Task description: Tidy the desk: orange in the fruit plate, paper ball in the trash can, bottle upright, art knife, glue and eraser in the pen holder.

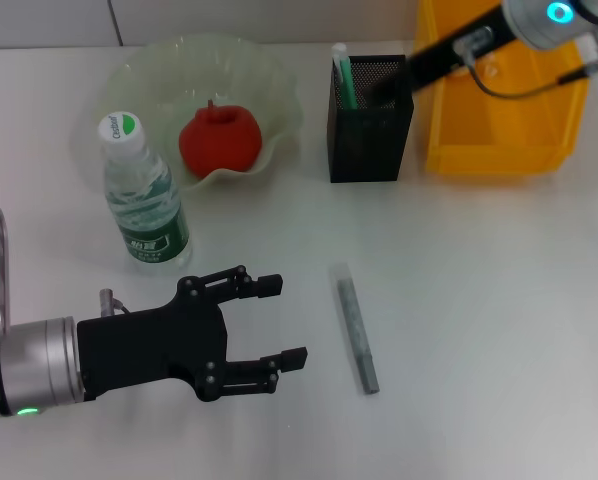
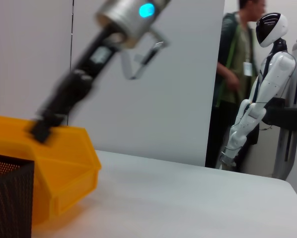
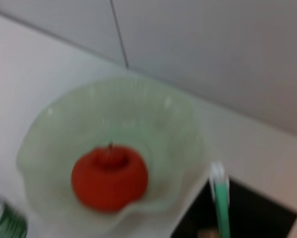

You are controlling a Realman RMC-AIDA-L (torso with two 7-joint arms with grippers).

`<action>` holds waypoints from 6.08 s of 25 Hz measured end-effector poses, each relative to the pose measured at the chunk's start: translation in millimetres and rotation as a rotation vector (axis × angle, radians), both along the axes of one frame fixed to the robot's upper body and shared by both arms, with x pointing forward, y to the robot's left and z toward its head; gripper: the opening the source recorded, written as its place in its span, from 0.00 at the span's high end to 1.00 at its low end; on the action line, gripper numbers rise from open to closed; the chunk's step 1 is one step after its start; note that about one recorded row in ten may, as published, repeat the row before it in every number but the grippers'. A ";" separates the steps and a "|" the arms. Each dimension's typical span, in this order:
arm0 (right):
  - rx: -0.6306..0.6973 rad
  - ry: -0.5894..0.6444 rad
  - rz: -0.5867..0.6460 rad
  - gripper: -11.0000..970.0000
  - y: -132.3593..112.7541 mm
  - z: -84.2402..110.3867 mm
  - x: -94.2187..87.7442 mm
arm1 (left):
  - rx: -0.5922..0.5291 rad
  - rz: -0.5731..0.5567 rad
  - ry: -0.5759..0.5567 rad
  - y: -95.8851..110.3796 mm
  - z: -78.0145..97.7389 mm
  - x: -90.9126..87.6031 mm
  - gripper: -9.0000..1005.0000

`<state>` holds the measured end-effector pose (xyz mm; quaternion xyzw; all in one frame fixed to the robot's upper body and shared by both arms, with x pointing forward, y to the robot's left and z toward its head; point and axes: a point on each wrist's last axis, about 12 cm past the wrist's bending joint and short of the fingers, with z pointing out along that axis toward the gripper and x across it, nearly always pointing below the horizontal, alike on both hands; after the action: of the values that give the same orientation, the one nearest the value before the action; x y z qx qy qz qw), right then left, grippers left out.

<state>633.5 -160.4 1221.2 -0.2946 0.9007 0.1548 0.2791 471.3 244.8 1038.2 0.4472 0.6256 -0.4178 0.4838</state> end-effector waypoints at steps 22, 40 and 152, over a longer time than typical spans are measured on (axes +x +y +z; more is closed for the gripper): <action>-0.238 0.251 0.179 0.22 52.1 -67.0 -69.4 | 0.009 0.050 0.023 16.8 -7.9 -17.4 0.19; -0.265 0.276 0.228 0.22 75.4 -93.2 -67.8 | 0.006 0.069 0.024 20.7 -8.1 -18.8 0.19; 0.671 -0.437 0.449 0.15 -144.5 -164.8 -209.0 | -0.054 -0.042 -0.002 1.5 10.5 -0.6 0.19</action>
<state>424.5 -304.9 1056.4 -0.4015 0.6349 0.4287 0.5019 470.7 246.3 1048.7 0.4475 0.6040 -0.4441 0.4874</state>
